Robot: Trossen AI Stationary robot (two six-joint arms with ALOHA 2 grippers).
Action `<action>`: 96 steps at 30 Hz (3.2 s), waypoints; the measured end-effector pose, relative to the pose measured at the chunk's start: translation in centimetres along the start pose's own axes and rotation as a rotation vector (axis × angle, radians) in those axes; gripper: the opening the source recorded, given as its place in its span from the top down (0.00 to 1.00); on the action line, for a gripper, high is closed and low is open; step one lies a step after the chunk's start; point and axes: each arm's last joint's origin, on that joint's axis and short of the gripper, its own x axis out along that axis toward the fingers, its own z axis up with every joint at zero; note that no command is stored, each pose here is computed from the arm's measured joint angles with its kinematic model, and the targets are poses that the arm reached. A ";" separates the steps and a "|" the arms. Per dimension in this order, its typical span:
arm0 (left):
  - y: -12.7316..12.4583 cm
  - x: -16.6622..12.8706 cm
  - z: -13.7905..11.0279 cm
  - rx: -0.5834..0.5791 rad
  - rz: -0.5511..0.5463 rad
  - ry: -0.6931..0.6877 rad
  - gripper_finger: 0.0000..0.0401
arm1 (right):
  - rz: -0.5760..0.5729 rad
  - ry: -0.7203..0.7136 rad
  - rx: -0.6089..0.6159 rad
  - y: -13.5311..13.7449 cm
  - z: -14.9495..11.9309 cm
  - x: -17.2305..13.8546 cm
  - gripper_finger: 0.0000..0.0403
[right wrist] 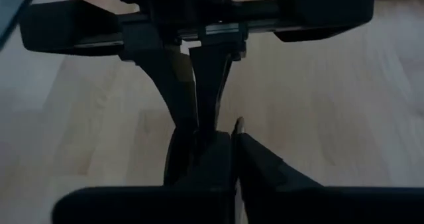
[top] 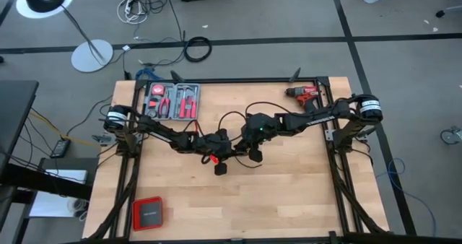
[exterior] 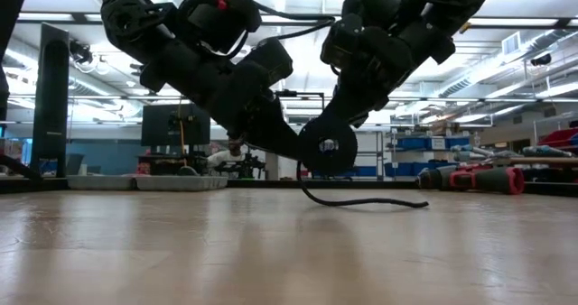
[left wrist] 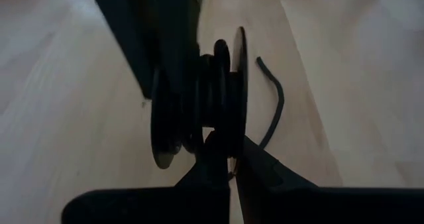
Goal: Coil cords
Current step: Coil the black wire on the spool
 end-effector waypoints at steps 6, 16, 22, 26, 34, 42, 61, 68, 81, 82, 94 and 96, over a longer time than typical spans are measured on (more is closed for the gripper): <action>0.1 0.0 -0.1 -0.023 0.003 0.014 0.95 | -0.036 0.001 -0.005 0.2 -0.3 0.1 0.99; 0.2 0.0 -0.1 -0.023 0.044 0.009 0.85 | -0.053 0.034 0.030 0.7 -2.2 0.5 1.00; 0.3 -1.0 0.6 -0.025 0.057 0.021 0.85 | -0.093 -0.005 0.003 0.9 -1.9 0.5 1.00; 0.4 -2.3 1.3 -0.028 0.066 0.040 0.85 | -0.108 -0.038 0.000 0.9 -1.5 0.5 1.00; 0.2 -2.7 0.7 -0.088 0.075 0.126 0.85 | -0.110 -0.037 0.030 0.7 -1.6 0.5 1.00; -2.0 -3.3 -1.5 -0.158 0.084 0.244 0.85 | -0.140 -0.069 0.018 0.7 -1.3 0.5 1.00; -2.7 -0.8 -2.1 -0.449 0.042 0.151 0.85 | -0.104 -0.162 0.036 0.7 -1.5 0.4 1.00; -2.2 -0.8 -2.0 -0.438 0.126 0.120 0.85 | -0.096 -0.186 0.099 -0.2 -3.0 0.4 1.00; -2.0 -0.7 -2.0 -0.450 0.075 0.150 0.85 | -0.093 -0.206 0.142 -0.2 -3.6 0.3 1.00; -2.0 -0.7 -2.0 -0.440 0.051 0.159 0.85 | -0.094 -0.197 0.143 -0.2 -3.7 0.3 1.00; -1.8 -0.6 -1.7 -0.561 0.010 0.147 0.85 | -0.118 -0.185 0.123 -0.1 -3.9 0.4 1.00; -1.5 -0.6 -1.8 -0.605 0.028 0.147 0.85 | -0.131 -0.187 0.113 0.1 -3.9 0.4 1.00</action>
